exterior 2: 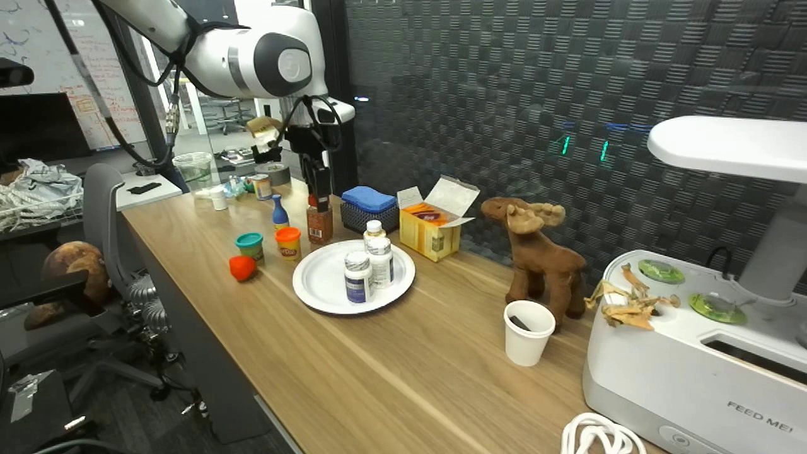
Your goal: Pick up all the objects surrounding the white plate and arrange them on the plate
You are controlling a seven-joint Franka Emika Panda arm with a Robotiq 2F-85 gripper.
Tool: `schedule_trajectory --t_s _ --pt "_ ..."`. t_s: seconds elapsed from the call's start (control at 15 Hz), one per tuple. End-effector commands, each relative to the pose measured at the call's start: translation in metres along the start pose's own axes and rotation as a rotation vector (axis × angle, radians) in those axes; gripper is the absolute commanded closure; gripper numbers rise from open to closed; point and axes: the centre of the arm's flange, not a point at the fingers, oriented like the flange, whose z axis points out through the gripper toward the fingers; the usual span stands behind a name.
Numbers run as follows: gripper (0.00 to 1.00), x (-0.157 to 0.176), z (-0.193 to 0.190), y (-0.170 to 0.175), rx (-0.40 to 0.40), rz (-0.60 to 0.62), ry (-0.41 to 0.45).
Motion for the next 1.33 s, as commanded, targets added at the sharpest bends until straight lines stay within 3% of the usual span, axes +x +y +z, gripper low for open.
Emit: schedule_trajectory --t_s 0.0,0.13,0.47,0.87,1.27 --pt "0.67 0.006 -0.020 -0.007 0.019 -0.014 0.033" --pt "0.76 0.003 -0.022 -0.008 0.028 -0.016 0.029" --pt "0.76 0.002 -0.038 -0.008 0.017 -0.017 0.048" --pt "0.76 0.005 -0.072 0.021 -0.028 -0.016 0.130" --pt "0.76 0.010 -0.060 0.059 -0.064 0.025 0.142"
